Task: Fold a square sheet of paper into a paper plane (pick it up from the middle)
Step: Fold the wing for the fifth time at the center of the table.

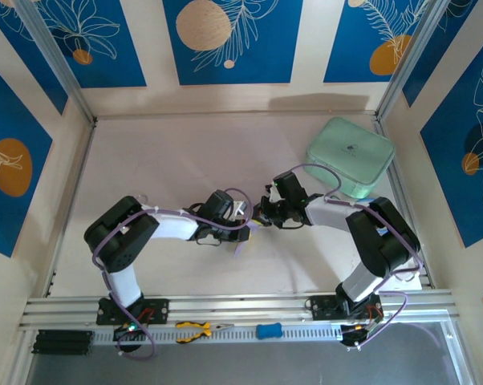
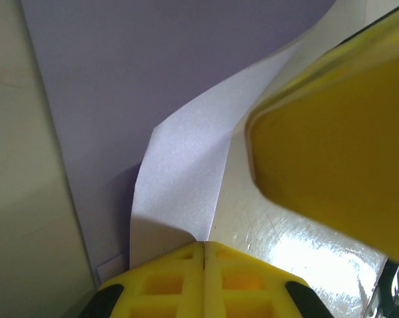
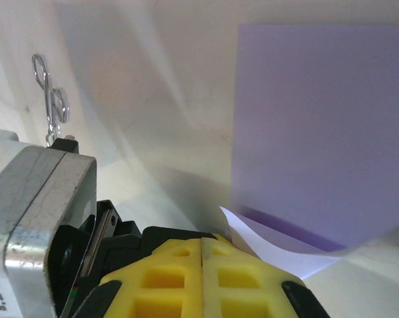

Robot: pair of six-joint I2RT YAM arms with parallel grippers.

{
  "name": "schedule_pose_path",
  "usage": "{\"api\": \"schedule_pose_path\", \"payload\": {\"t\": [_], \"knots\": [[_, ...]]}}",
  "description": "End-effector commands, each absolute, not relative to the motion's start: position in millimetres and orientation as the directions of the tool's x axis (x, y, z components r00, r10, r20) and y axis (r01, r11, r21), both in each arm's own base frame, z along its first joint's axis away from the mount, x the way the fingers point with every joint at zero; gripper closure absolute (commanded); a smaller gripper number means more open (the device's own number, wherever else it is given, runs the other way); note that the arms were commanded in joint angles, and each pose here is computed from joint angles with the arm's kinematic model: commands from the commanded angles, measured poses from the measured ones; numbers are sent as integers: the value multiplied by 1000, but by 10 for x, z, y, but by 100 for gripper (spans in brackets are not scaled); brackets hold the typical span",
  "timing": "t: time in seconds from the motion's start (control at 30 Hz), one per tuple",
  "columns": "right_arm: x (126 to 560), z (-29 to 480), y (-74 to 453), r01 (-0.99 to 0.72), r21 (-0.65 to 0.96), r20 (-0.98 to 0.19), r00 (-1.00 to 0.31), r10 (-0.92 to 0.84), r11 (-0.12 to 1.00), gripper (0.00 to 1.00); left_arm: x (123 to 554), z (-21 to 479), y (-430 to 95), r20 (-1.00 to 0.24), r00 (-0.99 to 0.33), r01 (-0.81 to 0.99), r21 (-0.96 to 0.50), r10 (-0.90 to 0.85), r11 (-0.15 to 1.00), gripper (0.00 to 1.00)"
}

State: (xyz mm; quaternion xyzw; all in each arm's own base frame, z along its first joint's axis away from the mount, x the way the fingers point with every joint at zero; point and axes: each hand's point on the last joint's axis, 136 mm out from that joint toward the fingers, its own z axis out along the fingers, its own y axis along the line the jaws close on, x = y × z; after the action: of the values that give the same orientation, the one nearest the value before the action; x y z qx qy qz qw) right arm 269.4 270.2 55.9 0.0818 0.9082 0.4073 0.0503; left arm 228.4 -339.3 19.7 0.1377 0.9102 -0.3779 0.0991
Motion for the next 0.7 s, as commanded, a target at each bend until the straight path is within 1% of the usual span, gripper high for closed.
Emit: {"api": "schedule_pose_path", "payload": {"t": [0.0, 0.27, 0.43, 0.53, 0.67], "knots": [[2607, 504, 2762, 61, 752, -28, -992, 124, 657, 94, 2054, -235, -3075, -144, -969, 246, -577, 199, 779, 100], [2598, 285, 2682, 81, 712, -19, -991, 134, 698, 95, 2057, -216, -3074, -150, -969, 248, -578, 198, 777, 100], [2664, 189, 2629, 101, 715, -9, -988, 153, 692, 95, 2051, -220, -3065, -145, -969, 246, -577, 198, 779, 100], [2710, 81, 2543, 122, 678, -12, -984, 176, 725, 95, 2043, -230, -3055, -142, -969, 245, -573, 200, 782, 100], [2818, -55, 2422, 165, 651, -4, -975, 220, 741, 94, 2034, -267, -3014, -130, -971, 238, -554, 200, 797, 100]]}}
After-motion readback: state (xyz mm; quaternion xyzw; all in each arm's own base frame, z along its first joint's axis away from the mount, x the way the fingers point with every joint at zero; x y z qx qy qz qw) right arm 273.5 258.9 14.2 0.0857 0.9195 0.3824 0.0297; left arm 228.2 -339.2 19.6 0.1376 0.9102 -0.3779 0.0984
